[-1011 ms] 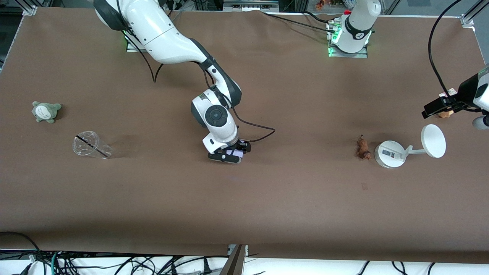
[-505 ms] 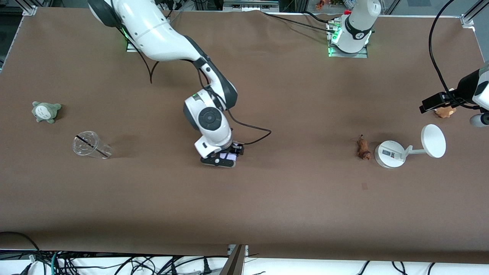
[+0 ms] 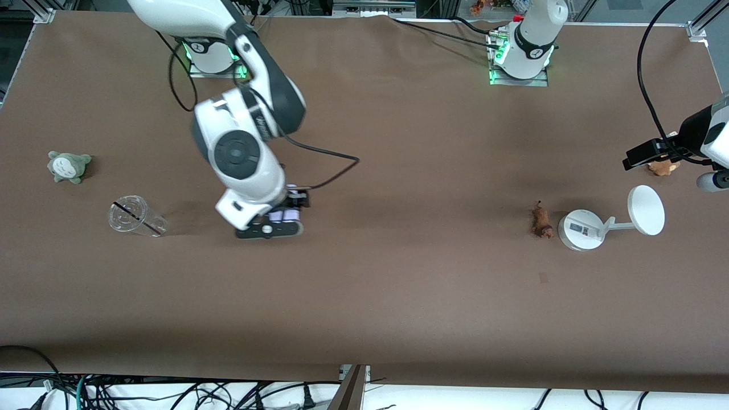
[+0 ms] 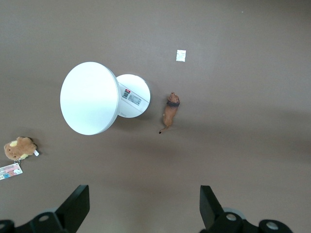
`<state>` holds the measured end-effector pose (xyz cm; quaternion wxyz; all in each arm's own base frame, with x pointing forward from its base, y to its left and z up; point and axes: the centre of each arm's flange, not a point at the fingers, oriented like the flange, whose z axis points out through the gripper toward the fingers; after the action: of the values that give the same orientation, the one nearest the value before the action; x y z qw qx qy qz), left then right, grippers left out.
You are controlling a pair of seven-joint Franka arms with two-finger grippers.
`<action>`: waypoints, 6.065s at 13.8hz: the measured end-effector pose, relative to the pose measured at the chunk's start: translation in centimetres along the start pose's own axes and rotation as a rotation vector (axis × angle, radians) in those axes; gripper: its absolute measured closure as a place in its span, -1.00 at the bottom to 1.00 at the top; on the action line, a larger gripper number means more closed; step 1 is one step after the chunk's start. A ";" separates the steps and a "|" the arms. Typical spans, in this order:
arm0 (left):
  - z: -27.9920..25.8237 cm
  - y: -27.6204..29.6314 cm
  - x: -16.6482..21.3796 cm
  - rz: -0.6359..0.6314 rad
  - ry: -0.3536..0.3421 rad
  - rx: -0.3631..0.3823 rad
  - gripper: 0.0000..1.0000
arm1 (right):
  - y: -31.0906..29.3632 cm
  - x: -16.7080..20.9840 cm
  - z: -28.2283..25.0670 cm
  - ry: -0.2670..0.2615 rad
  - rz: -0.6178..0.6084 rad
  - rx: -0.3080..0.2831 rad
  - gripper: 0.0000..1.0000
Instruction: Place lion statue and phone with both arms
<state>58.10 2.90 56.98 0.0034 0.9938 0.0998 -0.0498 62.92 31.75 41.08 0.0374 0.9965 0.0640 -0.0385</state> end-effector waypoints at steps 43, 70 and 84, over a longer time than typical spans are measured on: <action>0.3 0.2 0.2 0.003 -0.005 0.001 -1.00 | 24.1 -2.1 24.4 0.093 -0.040 0.011 -0.68; 0.2 -0.1 0.2 -0.002 -0.004 0.001 -1.00 | 27.2 -5.7 0.6 -0.040 -0.052 0.210 -0.93; -0.2 0.0 0.4 -0.001 0.000 0.000 -1.00 | 26.1 -9.1 -15.0 -0.197 -0.030 0.080 -0.99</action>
<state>58.49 3.00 57.13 0.0032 0.9937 0.1005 -0.0497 58.43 5.95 58.50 0.0033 0.9875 0.0735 -0.1393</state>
